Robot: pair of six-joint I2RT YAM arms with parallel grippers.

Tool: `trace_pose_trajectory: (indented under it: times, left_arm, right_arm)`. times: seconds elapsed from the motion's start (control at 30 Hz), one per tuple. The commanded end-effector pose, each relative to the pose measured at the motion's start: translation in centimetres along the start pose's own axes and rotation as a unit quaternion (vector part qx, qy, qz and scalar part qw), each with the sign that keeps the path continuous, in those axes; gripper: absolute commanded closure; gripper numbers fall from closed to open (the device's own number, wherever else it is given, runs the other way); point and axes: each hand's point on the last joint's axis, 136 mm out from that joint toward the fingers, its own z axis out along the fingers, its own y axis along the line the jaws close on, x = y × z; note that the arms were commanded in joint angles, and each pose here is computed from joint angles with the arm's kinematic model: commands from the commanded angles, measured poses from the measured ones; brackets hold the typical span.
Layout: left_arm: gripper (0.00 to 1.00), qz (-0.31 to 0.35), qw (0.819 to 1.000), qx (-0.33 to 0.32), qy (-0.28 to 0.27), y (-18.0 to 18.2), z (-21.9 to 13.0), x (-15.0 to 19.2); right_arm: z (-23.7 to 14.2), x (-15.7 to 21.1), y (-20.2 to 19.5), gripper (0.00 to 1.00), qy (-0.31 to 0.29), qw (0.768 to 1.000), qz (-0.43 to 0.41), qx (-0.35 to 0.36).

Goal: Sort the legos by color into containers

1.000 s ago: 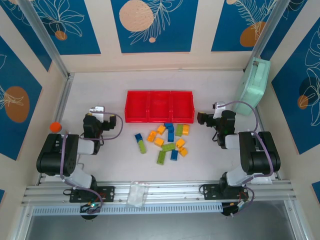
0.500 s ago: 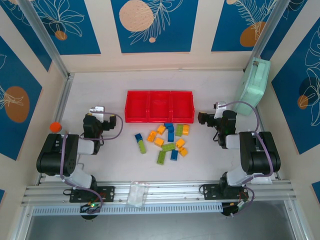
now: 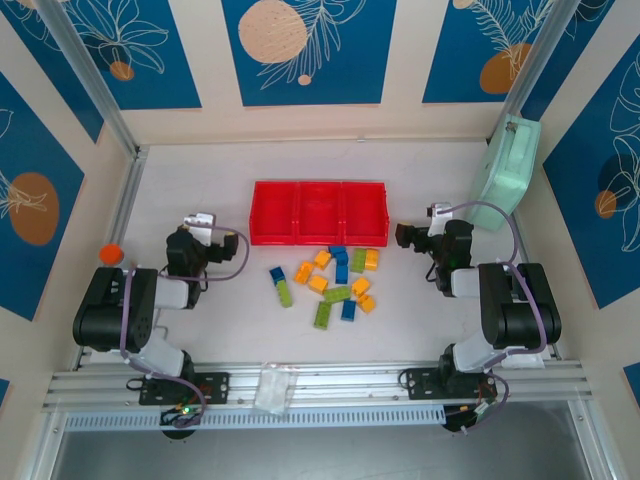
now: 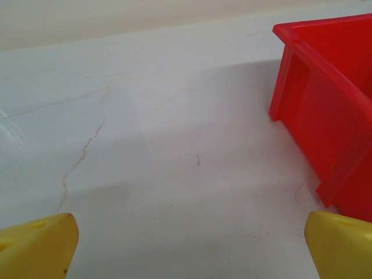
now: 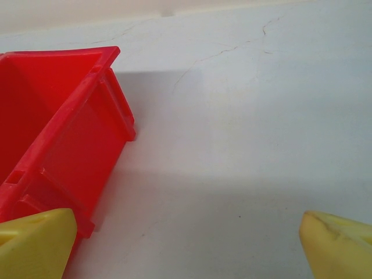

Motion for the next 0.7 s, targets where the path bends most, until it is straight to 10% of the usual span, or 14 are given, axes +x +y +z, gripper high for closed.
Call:
trace_pose_trajectory:
  times: [0.0,0.27,0.47,0.67]
  left_arm:
    - [0.01,0.009,1.0,0.021,-0.011,-0.7,0.2,-0.8]
    - [0.01,0.025,0.999,-0.03,-0.01,-0.1,-1.7,-3.8]
    - [0.01,-0.162,0.986,-0.028,-0.014,-0.2,-6.9,-9.0]
    - [0.01,-0.283,0.956,0.026,0.068,-3.1,-11.5,-7.8]
  right_arm:
    - [0.1,-1.1,0.1,0.01,-0.012,1.0,-0.005,0.0]
    - [-3.2,-4.2,1.4,0.01,-0.047,0.992,-0.054,0.1]
    - [-9.9,-6.0,1.6,0.01,0.027,0.962,0.267,0.059]
    - [-13.3,-3.3,7.8,0.01,0.196,0.922,0.327,-0.062]
